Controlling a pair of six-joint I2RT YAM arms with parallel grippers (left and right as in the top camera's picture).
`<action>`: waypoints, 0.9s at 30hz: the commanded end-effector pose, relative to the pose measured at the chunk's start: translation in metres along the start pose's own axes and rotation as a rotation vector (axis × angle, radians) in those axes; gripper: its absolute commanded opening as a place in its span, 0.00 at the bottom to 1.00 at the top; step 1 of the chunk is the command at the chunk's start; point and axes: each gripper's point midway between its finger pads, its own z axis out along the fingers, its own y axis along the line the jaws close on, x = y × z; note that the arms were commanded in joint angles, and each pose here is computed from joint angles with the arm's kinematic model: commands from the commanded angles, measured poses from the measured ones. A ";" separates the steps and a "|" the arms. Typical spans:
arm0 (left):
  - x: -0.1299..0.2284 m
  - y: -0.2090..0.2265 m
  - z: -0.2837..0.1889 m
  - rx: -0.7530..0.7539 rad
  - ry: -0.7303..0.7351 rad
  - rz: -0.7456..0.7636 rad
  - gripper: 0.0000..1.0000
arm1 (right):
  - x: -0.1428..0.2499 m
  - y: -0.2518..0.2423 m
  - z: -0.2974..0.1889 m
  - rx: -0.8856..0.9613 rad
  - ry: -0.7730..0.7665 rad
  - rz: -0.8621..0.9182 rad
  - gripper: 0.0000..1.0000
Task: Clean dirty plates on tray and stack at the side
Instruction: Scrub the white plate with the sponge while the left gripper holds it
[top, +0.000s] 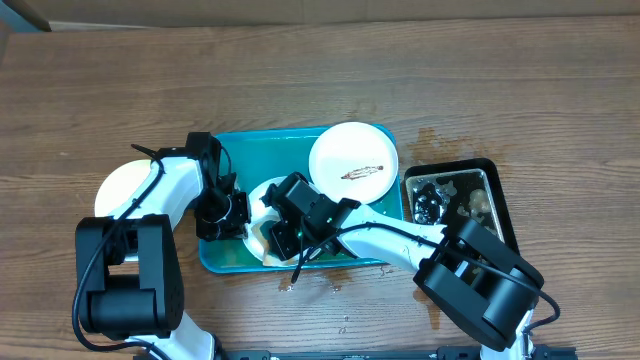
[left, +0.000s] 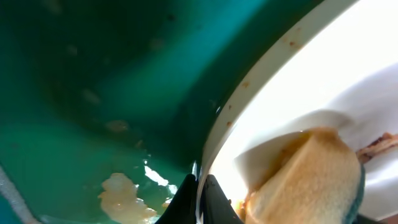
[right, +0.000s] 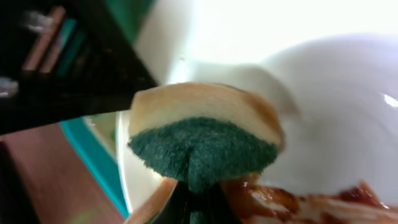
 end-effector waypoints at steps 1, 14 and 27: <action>0.005 0.006 0.005 -0.030 0.015 -0.005 0.04 | 0.003 -0.037 0.002 0.196 -0.017 0.062 0.04; 0.017 0.025 0.020 -0.105 0.035 -0.016 0.04 | 0.004 -0.072 -0.010 0.384 -0.039 0.094 0.04; 0.013 0.024 0.020 -0.099 0.020 -0.025 0.04 | -0.010 -0.122 -0.047 0.517 -0.082 0.188 0.04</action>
